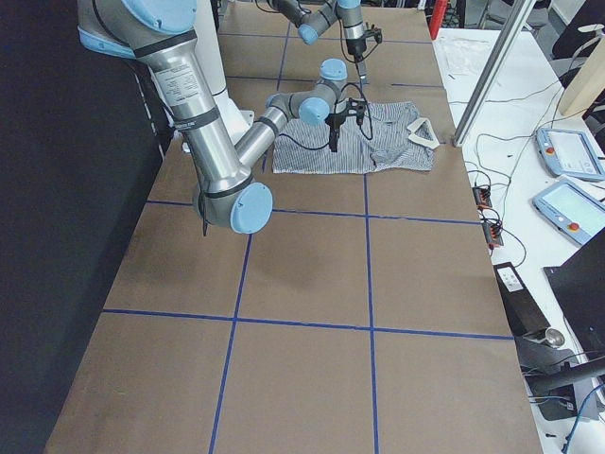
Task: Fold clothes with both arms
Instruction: 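Fold the other sleeve inward with the left gripper while the right arm lowers, then move both grippers down to the hem corners nearest the robot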
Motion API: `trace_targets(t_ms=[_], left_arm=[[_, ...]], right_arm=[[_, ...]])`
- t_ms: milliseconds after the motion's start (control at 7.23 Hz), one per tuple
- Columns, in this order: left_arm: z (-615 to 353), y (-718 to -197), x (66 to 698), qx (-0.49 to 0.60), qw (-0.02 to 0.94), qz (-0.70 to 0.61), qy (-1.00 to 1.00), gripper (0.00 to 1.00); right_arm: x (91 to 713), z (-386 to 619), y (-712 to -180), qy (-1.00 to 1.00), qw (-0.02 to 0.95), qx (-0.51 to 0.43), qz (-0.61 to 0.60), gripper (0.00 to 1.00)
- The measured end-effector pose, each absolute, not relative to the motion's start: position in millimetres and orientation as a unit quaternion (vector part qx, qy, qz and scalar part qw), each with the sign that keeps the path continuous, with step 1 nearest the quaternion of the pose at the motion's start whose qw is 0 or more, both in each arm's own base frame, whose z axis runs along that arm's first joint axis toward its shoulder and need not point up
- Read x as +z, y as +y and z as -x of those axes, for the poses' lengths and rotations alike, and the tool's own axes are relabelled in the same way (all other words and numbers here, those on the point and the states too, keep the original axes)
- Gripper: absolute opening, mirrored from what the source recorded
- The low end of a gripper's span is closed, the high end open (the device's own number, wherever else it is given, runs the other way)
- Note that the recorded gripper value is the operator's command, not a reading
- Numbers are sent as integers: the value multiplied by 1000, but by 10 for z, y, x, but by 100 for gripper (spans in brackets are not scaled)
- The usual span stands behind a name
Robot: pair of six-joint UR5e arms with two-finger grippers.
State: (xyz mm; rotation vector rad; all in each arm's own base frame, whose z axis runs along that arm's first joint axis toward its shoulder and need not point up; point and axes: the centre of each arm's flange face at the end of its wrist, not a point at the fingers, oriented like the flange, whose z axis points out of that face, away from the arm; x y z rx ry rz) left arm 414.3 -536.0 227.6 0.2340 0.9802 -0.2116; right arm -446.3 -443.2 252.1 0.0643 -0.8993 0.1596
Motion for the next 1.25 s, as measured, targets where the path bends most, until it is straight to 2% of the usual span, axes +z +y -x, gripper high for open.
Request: trace_targets(t_ms=[692, 1245], left_arm=[[-4122, -5305, 2288, -98, 874, -103, 464, 100], [-4126, -5299, 2308, -98, 875, -102, 463, 100]], right_arm=[[2487, 5084, -3536, -429, 899, 80, -20, 100], [2592, 5123, -3410, -421, 904, 75, -19, 100]])
